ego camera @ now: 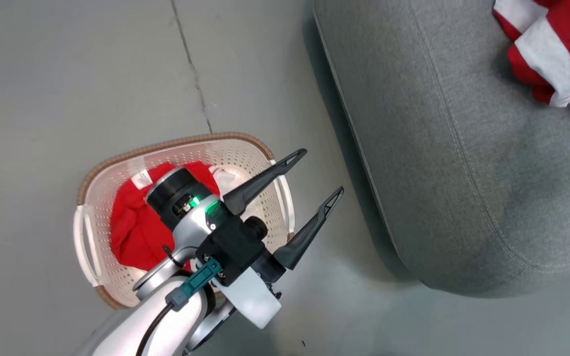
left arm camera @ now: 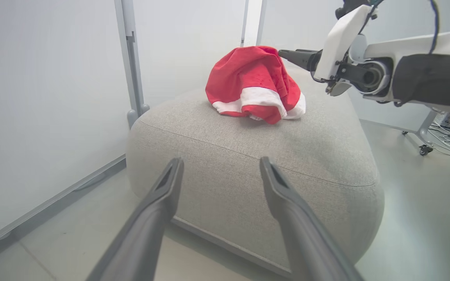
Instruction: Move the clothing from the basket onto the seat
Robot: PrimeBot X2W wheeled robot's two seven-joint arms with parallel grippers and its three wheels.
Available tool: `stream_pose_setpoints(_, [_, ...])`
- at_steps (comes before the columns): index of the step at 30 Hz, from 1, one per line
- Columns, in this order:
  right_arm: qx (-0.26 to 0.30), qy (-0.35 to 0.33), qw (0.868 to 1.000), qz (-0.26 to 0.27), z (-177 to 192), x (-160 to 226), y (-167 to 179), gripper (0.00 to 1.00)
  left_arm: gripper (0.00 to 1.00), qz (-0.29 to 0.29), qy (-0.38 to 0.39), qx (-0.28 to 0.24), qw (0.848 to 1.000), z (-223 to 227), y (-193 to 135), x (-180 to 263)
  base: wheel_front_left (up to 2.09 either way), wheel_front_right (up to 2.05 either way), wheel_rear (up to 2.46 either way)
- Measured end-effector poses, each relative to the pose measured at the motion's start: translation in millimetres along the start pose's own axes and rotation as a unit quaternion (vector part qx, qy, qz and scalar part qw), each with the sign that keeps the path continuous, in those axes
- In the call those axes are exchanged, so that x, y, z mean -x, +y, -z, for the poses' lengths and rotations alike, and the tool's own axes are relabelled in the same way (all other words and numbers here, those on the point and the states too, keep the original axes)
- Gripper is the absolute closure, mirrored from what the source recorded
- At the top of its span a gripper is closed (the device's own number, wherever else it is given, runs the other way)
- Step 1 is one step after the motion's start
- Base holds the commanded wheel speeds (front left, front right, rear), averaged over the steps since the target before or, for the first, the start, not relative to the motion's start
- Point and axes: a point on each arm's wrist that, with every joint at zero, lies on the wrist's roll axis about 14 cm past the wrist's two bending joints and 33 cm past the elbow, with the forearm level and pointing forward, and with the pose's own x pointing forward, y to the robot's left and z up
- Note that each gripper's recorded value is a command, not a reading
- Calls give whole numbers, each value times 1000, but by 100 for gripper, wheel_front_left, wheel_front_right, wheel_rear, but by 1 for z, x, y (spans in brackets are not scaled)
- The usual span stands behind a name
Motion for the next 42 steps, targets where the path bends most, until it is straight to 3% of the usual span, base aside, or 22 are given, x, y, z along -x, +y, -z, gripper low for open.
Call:
stream_pose_setpoints(9, [-23, -39, 996, -81, -26, 37, 50, 0, 0, -82, -14, 4, 997, -22, 1, 33, 0, 0, 0])
stream_pose_setpoints(18, [-53, -64, 973, -217, -49, 83, 141, 0, 0, -222, -35, -20, 974, -49, 33, 93, 0, 0, 0])
stream_pose_setpoints(31, [-62, -39, 941, -331, -63, 155, 199, 0, 0, -403, -78, -39, 911, -86, 71, 191, 0, 0, 0])
stream_pose_setpoints(42, [-62, -24, 939, -337, -62, 188, 184, 0, 0, -501, -104, -24, 859, -94, 71, 257, 0, 0, 0])
